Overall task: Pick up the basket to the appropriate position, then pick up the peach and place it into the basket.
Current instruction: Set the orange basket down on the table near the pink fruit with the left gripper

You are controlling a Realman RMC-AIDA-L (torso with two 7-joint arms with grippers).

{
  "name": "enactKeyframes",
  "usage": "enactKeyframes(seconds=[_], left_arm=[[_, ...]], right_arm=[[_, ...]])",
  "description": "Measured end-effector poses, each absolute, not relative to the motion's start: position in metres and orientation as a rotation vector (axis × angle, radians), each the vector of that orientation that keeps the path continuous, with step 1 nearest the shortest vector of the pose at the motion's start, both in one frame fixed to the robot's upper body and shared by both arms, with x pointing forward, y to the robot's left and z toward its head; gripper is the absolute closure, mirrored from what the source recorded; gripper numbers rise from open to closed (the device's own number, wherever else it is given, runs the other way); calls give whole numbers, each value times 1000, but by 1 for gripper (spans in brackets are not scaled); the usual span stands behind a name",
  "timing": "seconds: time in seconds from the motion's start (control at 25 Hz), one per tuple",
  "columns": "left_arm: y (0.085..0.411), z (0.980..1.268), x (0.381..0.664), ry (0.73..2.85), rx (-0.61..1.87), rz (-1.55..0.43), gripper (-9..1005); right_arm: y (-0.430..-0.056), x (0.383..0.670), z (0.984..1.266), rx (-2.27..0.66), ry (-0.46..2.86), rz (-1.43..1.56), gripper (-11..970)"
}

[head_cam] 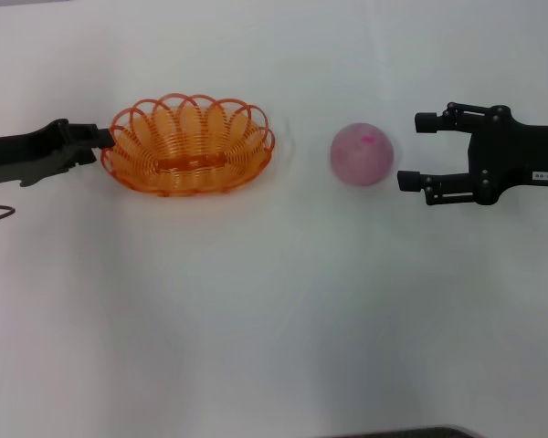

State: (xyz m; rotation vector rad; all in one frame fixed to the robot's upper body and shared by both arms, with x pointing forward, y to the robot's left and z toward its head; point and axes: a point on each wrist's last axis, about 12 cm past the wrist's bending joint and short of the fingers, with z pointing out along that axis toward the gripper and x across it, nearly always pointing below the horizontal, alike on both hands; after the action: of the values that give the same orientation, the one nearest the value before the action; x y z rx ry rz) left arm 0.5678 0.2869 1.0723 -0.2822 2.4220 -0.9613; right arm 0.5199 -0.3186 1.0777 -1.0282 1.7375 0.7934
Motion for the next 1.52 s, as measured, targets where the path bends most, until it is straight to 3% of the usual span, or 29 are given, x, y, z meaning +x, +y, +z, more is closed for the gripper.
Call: enactKeyframes(seconds=[0.52, 1.12, 1.52], left_arm=[[290, 1074, 569, 2415, -277, -947, 461], [290, 1100, 564, 2163, 168, -959, 461], [289, 1100, 540, 1915, 642, -865, 462]], right_arm=[[-318, 521, 1077, -1020, 1746, 786, 62], [-316, 527, 1078, -937, 1793, 816, 61], [-311, 535, 1082, -845, 1808, 857, 61]])
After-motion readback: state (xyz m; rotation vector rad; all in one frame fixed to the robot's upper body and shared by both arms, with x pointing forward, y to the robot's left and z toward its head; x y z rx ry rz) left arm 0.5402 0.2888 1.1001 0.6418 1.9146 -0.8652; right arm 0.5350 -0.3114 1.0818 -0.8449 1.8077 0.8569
